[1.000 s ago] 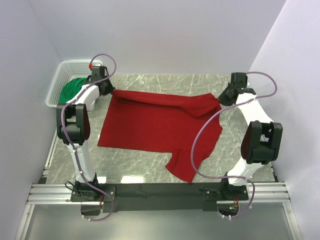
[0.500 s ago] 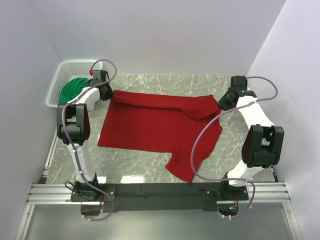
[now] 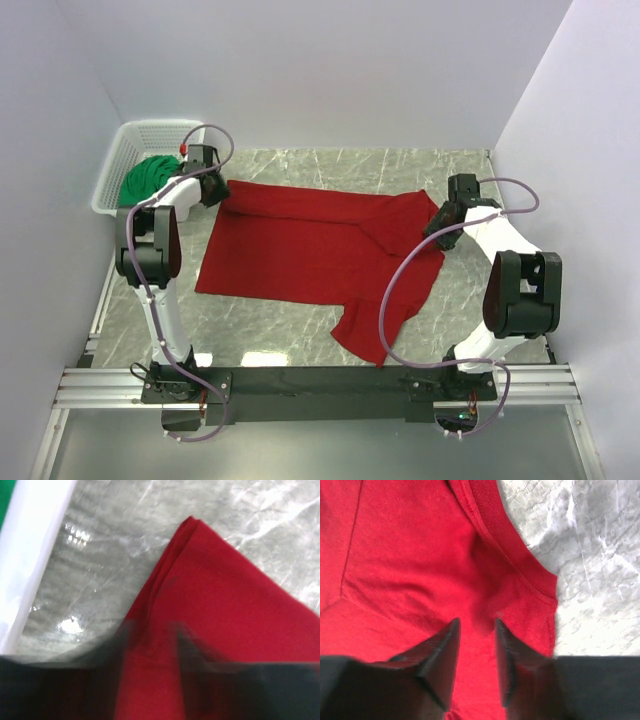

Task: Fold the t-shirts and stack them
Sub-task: Fold the tshirt

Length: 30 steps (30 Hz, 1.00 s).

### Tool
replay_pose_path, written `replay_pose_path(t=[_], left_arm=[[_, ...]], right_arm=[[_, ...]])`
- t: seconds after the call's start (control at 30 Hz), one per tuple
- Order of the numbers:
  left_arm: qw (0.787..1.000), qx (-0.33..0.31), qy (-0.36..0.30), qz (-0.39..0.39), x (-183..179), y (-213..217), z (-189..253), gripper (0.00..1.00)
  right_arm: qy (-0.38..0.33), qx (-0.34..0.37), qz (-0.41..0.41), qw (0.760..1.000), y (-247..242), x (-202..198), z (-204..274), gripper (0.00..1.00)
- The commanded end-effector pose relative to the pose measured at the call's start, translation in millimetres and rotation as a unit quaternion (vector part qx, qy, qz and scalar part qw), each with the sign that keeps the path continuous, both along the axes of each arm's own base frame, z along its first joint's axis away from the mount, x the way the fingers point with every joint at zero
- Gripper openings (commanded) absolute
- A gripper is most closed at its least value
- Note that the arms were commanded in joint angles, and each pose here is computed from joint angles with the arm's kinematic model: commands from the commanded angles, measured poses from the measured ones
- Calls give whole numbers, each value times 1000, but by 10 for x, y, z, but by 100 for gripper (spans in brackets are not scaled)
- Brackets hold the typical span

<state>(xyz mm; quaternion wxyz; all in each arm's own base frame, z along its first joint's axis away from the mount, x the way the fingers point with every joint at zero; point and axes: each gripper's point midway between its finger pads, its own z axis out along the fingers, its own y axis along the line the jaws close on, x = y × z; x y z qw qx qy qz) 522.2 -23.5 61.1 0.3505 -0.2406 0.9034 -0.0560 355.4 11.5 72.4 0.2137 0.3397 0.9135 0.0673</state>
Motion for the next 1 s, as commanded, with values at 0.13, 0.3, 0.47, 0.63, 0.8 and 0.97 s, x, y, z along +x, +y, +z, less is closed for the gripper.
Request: replay_pose_path(t=[0.13, 0.3, 0.47, 0.63, 0.8, 0.97], left_arm=[[998, 15, -55, 14, 58, 15, 510, 88], [997, 18, -74, -5, 112, -92, 664, 86], [997, 3, -69, -22, 274, -208, 509, 78], [995, -2, -80, -53, 427, -390, 446, 78], [991, 10, -99, -85, 556, -537, 423, 78], [989, 17, -99, -105, 641, -613, 260, 78]], right_arm=[[-119, -28, 16, 992, -91, 503, 590, 56], [-173, -43, 40, 983, -192, 973, 730, 54], [-204, -23, 39, 978, -346, 1399, 771, 53], [-210, 15, 42, 977, -342, 1718, 568, 53], [-207, 45, 38, 977, -337, 1900, 314, 53], [-211, 70, 40, 974, -296, 2027, 195, 53]])
